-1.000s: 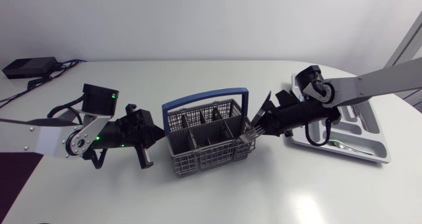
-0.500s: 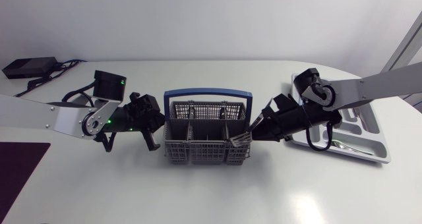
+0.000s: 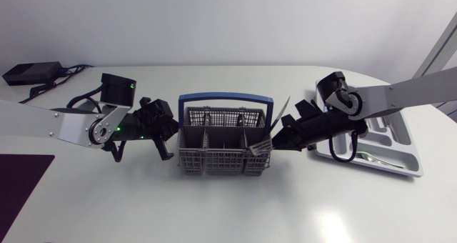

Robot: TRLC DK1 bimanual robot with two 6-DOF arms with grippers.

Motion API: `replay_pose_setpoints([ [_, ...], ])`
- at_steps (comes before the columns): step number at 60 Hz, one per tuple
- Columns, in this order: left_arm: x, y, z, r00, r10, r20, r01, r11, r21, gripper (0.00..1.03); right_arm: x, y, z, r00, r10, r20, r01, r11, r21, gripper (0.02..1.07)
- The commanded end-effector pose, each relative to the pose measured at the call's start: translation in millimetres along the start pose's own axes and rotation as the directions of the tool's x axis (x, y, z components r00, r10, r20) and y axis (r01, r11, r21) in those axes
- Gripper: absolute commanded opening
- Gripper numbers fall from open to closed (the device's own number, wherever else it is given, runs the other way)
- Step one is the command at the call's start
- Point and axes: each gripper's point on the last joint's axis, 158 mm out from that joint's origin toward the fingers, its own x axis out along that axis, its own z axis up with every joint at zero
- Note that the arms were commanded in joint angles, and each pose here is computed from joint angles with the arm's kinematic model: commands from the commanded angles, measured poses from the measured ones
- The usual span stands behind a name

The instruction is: Sort the cutlery from the basket into the organizer compartments.

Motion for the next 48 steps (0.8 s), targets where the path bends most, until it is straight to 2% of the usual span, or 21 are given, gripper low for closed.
replay_pose_setpoints([
  [1,4.1,-12.9,-0.2,0.999,-0.049,0.024,0.049,0.999,-0.015,0.03,-1.5,0.1,6.8,1.000,-0.005,0.028,0.005,1.000,0.001,0.08],
  [10,-2.6,-4.7,-20.4,0.999,-0.038,-0.015,0.037,0.998,-0.058,0.03,-14.4,-23.2,8.1,0.995,-0.074,0.070,0.072,0.997,0.034,0.08],
  [17,-7.5,-8.6,-34.4,0.998,-0.051,-0.044,0.047,0.997,-0.068,0.04,-19.4,-25.0,2.9,0.992,-0.099,0.081,0.098,0.995,0.020,0.08],
  [29,-32.1,-9.4,-39.9,0.997,-0.049,-0.060,0.043,0.994,-0.100,0.07,-47.5,-22.1,-1.7,0.962,-0.210,0.177,0.229,0.969,-0.095,0.09],
  [48,-79.5,-33.8,-11.1,0.993,-0.103,-0.055,0.098,0.991,-0.094,0.14,-86.9,14.3,-18.3,0.938,-0.206,0.277,0.287,0.912,-0.294,0.37],
])
